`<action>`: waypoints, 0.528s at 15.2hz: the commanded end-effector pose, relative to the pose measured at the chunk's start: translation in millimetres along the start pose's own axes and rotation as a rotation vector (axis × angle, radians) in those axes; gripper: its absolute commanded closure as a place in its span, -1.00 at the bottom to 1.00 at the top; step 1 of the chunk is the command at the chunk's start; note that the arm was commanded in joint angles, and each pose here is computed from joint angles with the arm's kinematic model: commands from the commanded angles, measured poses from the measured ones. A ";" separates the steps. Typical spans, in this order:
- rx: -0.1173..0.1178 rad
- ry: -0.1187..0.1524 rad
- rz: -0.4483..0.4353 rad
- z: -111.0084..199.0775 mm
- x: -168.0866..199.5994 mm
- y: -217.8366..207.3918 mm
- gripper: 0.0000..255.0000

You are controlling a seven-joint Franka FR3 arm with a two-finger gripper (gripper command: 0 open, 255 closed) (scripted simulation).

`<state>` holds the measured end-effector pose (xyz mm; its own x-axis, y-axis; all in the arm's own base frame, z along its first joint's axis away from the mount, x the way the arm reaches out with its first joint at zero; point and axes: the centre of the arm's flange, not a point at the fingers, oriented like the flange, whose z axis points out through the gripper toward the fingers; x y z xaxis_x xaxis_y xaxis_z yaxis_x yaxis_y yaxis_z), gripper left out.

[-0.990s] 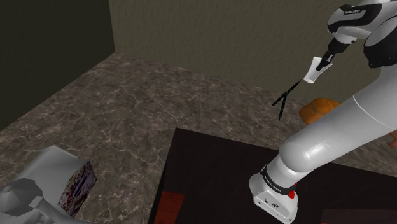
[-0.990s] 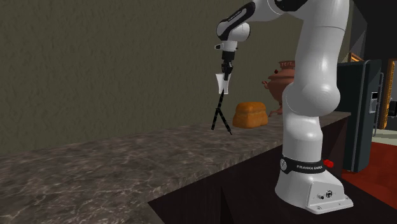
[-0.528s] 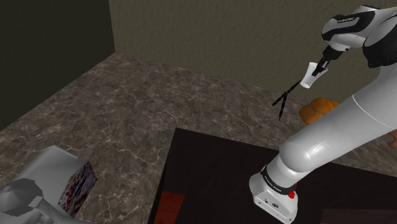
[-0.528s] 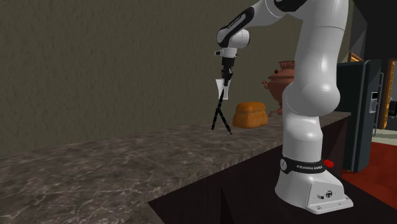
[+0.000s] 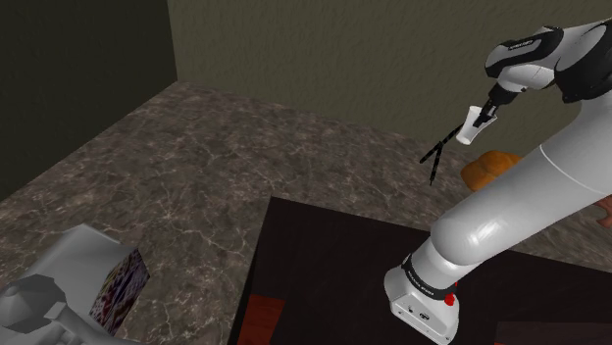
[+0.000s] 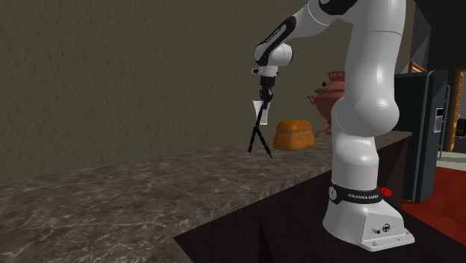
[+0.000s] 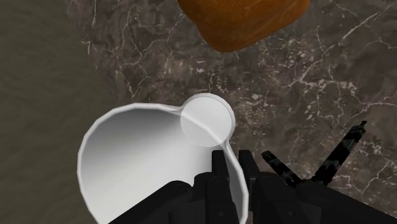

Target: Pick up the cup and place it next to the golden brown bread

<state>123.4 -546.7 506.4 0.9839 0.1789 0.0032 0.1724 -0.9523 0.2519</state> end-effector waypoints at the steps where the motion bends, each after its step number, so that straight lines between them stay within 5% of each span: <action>1: -0.001 0.000 0.000 8.7 -0.5 -2.3 1.00; 8: -0.001 0.000 0.000 44.5 -0.6 -11.6 1.00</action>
<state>122.4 -545.7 464.8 0.9838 0.1791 0.0032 0.1725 -0.9523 0.2517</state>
